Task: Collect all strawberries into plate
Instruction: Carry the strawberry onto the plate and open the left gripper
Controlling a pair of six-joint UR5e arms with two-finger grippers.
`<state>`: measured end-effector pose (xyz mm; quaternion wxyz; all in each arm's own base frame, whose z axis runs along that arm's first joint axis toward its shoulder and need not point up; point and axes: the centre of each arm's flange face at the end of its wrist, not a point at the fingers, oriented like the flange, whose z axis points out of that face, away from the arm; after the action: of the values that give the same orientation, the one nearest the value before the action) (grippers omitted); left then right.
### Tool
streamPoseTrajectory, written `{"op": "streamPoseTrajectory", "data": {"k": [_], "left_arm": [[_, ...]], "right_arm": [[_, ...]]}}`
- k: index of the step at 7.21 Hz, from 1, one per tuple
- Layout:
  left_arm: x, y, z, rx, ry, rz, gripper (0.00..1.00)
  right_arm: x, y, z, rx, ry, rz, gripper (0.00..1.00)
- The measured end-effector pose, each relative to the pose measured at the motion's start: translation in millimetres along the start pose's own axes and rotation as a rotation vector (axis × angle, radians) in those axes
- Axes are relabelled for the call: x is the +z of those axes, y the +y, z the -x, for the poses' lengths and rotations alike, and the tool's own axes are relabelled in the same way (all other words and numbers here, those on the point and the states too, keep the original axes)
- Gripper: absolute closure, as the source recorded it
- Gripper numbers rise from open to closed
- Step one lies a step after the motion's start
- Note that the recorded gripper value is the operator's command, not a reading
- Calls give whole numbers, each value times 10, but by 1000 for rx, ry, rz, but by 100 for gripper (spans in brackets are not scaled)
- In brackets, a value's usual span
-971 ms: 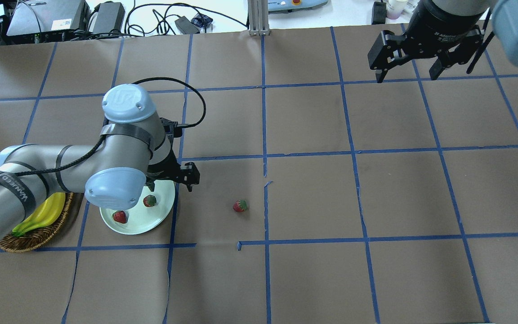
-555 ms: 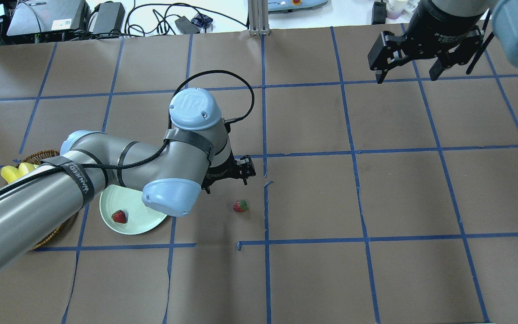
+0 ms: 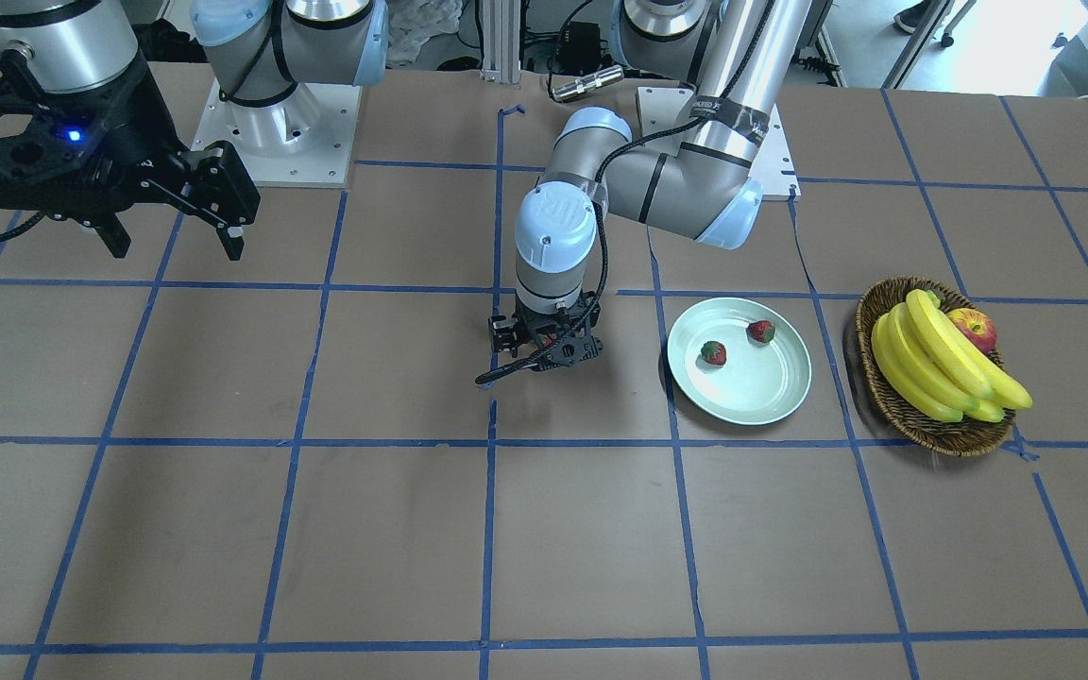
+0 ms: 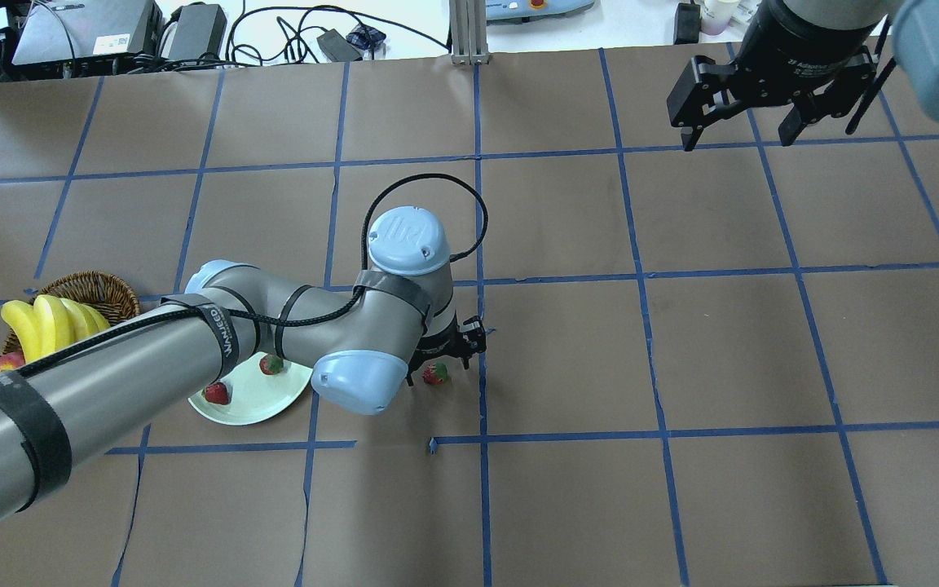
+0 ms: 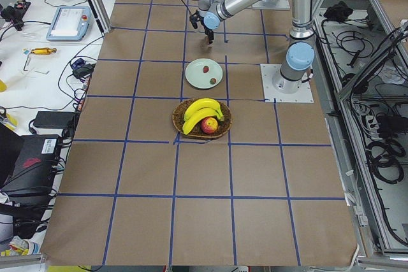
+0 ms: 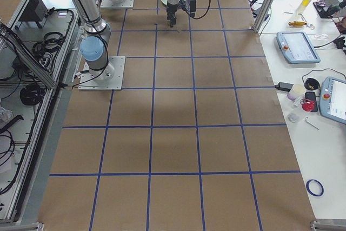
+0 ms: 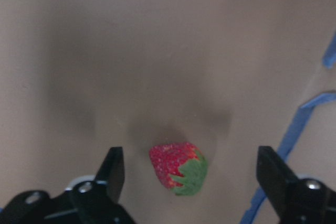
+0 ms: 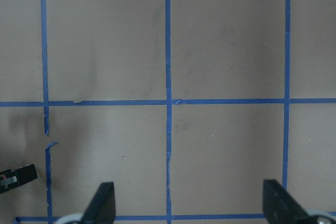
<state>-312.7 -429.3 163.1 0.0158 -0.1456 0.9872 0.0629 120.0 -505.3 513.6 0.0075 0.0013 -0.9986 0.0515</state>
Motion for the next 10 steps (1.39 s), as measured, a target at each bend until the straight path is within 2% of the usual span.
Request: {"op": "streamPoseTrajectory", "data": {"k": [1, 2, 4, 6, 7, 10], "left_arm": [[17, 12, 1, 3, -1, 3, 91], [-4, 20, -2, 11, 3, 0, 100], [-79, 23, 1, 38, 8, -12, 100], [-347, -157, 123, 85, -5, -79, 100], [-480, -392, 377, 95, -27, -102, 100], [-633, -914, 1553, 168, -88, -72, 99]], "right_arm": [[1, -1, 0, 0, 0, 0, 0], [2, -3, 0, 0, 0, 0, 0], [-1, -4, 0, 0, 0, 0, 0], [2, -5, 0, 0, 0, 0, 0], [3, -5, 0, 0, 0, 0, 0], [10, -3, 2, 1, 0, 2, 0]]}}
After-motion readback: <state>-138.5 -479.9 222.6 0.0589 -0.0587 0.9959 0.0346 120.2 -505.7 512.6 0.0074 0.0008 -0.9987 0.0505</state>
